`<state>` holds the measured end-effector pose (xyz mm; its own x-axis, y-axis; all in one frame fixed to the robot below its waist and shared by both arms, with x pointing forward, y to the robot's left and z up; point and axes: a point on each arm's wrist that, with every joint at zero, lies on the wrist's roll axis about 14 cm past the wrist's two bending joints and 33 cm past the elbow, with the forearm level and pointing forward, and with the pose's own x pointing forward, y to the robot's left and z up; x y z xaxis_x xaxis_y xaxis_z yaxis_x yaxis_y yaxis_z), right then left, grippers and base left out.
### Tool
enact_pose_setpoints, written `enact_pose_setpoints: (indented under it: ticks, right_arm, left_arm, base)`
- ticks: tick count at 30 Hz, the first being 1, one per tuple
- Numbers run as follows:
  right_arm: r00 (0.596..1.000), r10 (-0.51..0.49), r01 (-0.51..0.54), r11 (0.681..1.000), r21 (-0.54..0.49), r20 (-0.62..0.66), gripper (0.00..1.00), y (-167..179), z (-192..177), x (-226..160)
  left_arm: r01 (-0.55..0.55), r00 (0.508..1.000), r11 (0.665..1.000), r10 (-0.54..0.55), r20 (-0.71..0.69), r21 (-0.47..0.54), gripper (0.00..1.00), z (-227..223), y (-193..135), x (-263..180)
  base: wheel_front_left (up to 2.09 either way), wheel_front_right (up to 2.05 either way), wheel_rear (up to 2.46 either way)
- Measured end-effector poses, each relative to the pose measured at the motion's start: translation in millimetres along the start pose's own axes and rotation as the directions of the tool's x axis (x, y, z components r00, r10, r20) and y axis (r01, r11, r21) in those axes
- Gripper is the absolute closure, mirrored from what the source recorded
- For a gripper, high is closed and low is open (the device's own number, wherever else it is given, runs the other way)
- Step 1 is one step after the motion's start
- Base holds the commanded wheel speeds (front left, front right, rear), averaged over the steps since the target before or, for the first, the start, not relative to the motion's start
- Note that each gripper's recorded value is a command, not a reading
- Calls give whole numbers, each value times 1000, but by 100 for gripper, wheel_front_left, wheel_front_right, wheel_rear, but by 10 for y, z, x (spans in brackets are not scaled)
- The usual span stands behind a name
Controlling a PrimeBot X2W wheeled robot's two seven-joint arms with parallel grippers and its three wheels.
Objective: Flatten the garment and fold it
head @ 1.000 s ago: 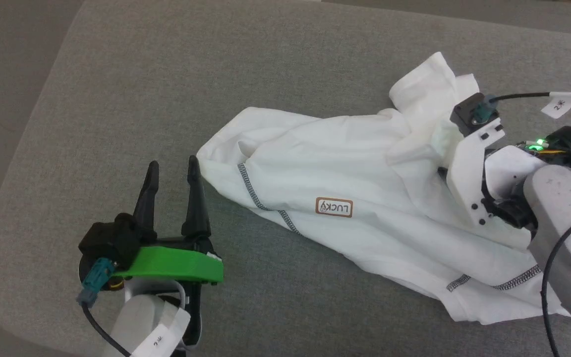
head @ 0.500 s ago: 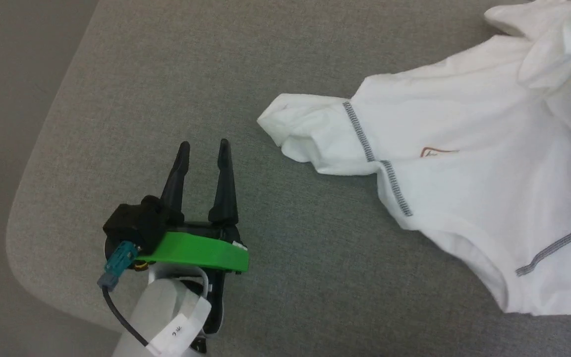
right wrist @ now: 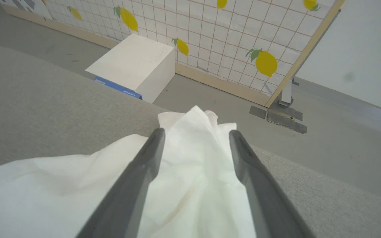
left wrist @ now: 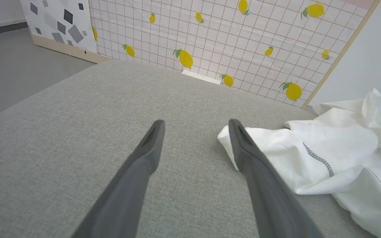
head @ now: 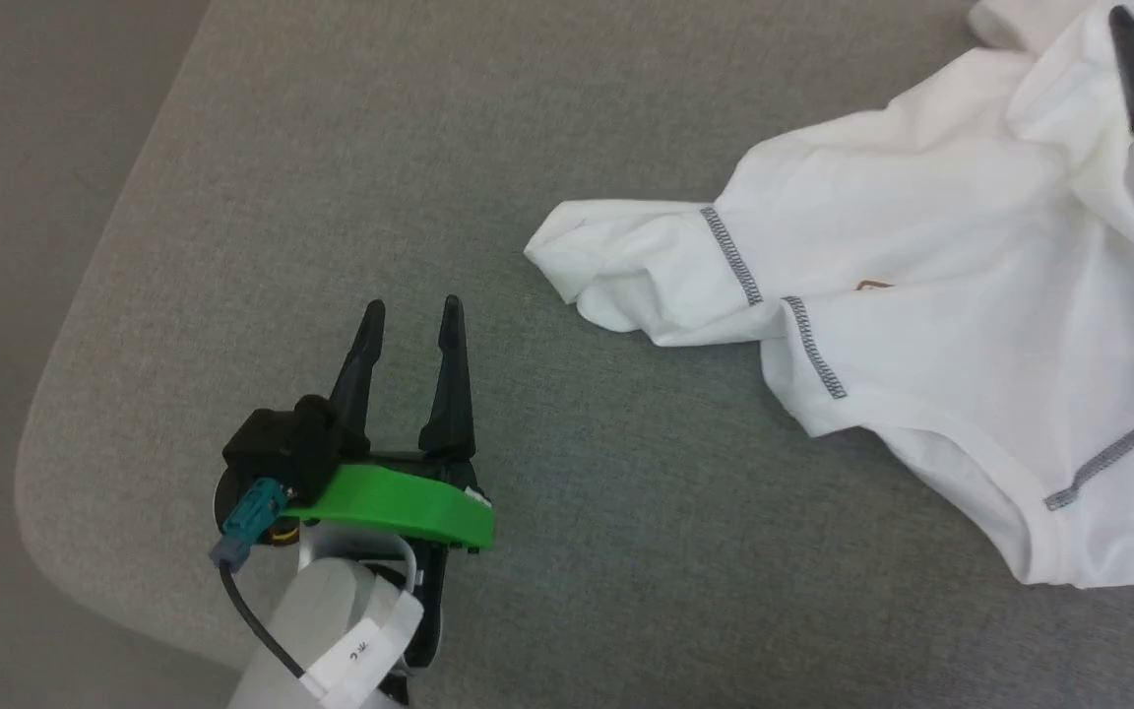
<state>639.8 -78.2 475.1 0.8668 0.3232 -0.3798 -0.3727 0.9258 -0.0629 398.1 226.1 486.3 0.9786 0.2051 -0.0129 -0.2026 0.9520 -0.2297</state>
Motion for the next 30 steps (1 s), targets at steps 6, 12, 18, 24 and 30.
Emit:
enact_pose_setpoints:
  ticks: [6, 12, 18, 24, 30]
  right_arm:
    - [980, -18, -13, 988, 155, 197, 0, 26, 70, -599]
    - [972, -129, 71, 957, 280, 195, 0, -126, -346, -1360]
    - [952, -282, 214, 893, 397, 122, 0, -349, -794, -2100]
    - [913, -394, 312, 842, 440, 108, 0, -582, -895, -2618]
    - [885, -447, 350, 822, 449, 129, 0, -708, -838, -2864]
  left_arm:
    - [42, 999, 999, -42, 8, -17, 0, 37, -90, -75]
    - [109, 994, 993, -110, -9, -47, 0, -18, -285, -158]
    - [182, 982, 980, -185, -34, -85, 0, -83, -546, -201]
    - [239, 953, 966, -252, -168, -95, 0, -301, -823, -197]
    - [295, 845, 955, -277, -458, -34, 0, -525, -1146, 74]
  base:
    - [0, 0, 0]
    - [0, 0, 0]
    - [0, 0, 0]
    - [0, 0, 0]
    - [0, 0, 0]
